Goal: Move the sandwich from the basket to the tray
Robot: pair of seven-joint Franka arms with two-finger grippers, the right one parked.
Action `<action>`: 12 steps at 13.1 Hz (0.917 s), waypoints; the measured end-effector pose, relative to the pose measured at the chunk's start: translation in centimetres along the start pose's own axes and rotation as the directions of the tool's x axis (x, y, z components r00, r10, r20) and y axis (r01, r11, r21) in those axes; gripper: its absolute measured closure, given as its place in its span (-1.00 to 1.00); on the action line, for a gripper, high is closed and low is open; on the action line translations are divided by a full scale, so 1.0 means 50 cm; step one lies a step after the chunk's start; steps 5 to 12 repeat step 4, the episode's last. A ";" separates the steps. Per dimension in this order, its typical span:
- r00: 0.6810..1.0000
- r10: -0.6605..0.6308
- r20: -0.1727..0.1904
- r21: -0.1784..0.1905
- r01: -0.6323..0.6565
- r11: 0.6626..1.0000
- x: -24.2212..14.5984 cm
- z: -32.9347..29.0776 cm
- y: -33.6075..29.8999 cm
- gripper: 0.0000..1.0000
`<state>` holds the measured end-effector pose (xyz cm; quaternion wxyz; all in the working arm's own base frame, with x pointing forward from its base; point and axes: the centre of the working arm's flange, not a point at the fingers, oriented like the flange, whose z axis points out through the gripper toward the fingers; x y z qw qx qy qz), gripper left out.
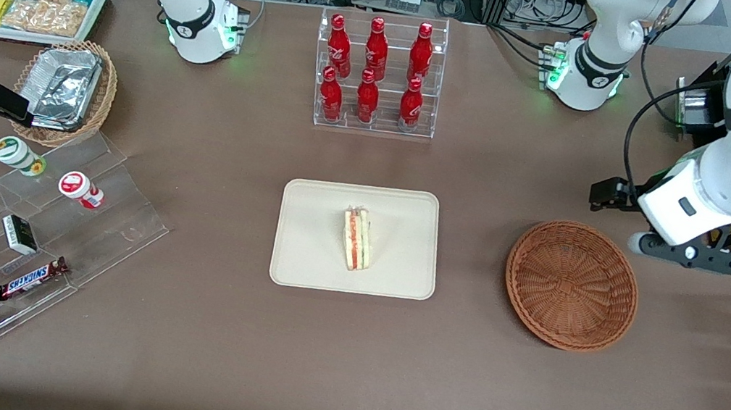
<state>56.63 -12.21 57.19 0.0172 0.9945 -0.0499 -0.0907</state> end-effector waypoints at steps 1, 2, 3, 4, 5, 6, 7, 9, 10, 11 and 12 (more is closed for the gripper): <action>1.000 0.002 -0.006 0.004 -0.002 1.000 -0.014 -0.009 -0.008 -1.00; 1.000 0.000 -0.014 0.013 0.000 1.000 -0.030 -0.020 -0.016 -1.00; 1.000 -0.008 -0.024 0.027 0.008 1.000 -0.045 -0.031 -0.028 -1.00; 0.999 -0.018 -0.034 0.038 0.019 0.999 -0.058 -0.044 -0.042 -1.00; 0.999 -0.018 -0.034 0.038 0.019 0.999 -0.058 -0.044 -0.042 -1.00; 0.999 -0.018 -0.034 0.038 0.019 0.999 -0.058 -0.044 -0.042 -1.00; 0.999 -0.018 -0.034 0.038 0.019 0.999 -0.058 -0.044 -0.042 -1.00; 0.999 -0.018 -0.034 0.038 0.019 0.999 -0.058 -0.044 -0.042 -1.00; 0.999 -0.018 -0.034 0.038 0.019 0.999 -0.058 -0.044 -0.042 -1.00; 0.999 -0.018 -0.034 0.038 0.019 0.999 -0.058 -0.044 -0.042 -1.00; 0.999 -0.018 -0.034 0.038 0.019 0.999 -0.058 -0.044 -0.042 -1.00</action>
